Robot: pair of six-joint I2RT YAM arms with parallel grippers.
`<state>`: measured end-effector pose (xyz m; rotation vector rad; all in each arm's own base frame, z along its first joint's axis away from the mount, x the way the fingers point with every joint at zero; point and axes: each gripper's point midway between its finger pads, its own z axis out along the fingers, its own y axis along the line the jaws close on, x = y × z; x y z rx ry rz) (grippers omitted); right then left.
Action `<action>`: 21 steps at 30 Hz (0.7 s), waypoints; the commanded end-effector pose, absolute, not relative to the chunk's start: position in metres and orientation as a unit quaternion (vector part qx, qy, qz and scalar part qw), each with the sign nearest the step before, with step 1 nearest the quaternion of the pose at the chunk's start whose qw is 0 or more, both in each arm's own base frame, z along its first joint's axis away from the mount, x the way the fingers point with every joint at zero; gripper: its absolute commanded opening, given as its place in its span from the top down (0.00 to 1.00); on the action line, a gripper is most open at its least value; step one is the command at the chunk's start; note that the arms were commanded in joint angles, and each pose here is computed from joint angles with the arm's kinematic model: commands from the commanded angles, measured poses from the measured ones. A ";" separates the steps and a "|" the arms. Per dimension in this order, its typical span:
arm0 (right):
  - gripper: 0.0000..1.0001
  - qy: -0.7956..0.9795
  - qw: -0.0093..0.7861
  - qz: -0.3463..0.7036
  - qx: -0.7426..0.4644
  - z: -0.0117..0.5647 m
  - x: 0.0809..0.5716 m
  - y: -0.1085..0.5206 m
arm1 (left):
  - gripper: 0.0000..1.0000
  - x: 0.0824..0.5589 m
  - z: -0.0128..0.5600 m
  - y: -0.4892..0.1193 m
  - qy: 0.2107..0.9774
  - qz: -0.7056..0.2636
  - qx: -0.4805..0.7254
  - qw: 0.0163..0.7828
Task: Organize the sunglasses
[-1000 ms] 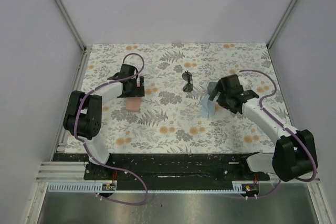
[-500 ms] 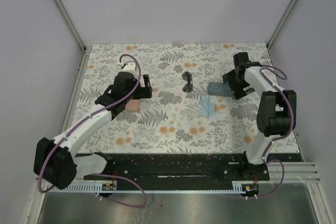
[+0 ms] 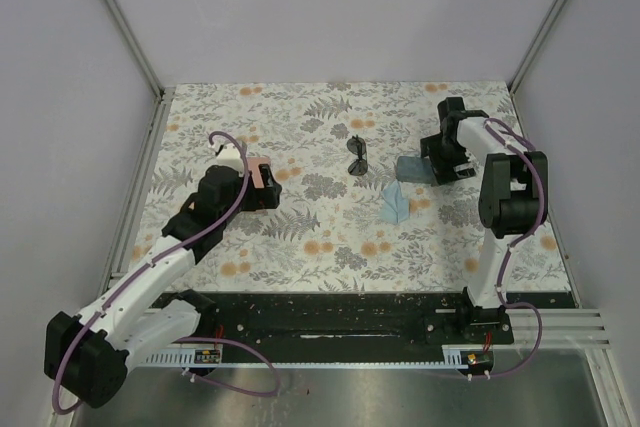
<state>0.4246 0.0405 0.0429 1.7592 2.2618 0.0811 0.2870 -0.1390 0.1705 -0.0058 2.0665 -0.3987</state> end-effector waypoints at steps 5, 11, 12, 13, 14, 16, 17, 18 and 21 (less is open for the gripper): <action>0.03 0.732 0.134 0.034 0.667 0.031 0.436 0.030 | 0.01 0.288 0.183 -0.147 0.834 -0.194 -0.006 0.517; 0.25 0.755 0.134 0.052 0.640 0.030 0.436 0.036 | 0.01 0.285 0.181 -0.148 0.836 -0.200 -0.005 0.511; 0.34 0.759 0.143 0.056 0.633 0.034 0.435 0.035 | 0.01 0.285 0.181 -0.148 0.836 -0.201 -0.006 0.511; 0.38 0.766 0.160 0.063 0.620 0.044 0.434 0.034 | 0.01 0.284 0.182 -0.148 0.836 -0.201 -0.006 0.510; 0.40 0.780 0.182 0.070 0.595 0.052 0.435 0.035 | 0.01 0.283 0.182 -0.149 0.836 -0.203 -0.005 0.509; 0.40 0.806 0.225 0.084 0.542 0.072 0.433 0.037 | 0.01 0.282 0.182 -0.149 0.838 -0.205 -0.005 0.506; 0.39 0.820 0.247 0.109 0.505 0.083 0.435 0.045 | 0.01 0.281 0.184 -0.149 0.836 -0.206 -0.005 0.509; 0.39 0.834 0.269 0.138 0.461 0.098 0.436 0.052 | 0.01 0.280 0.184 -0.150 0.836 -0.208 -0.005 0.508; 0.41 0.856 0.309 0.232 0.344 0.121 0.423 0.082 | 0.01 0.276 0.182 -0.152 0.836 -0.216 -0.005 0.504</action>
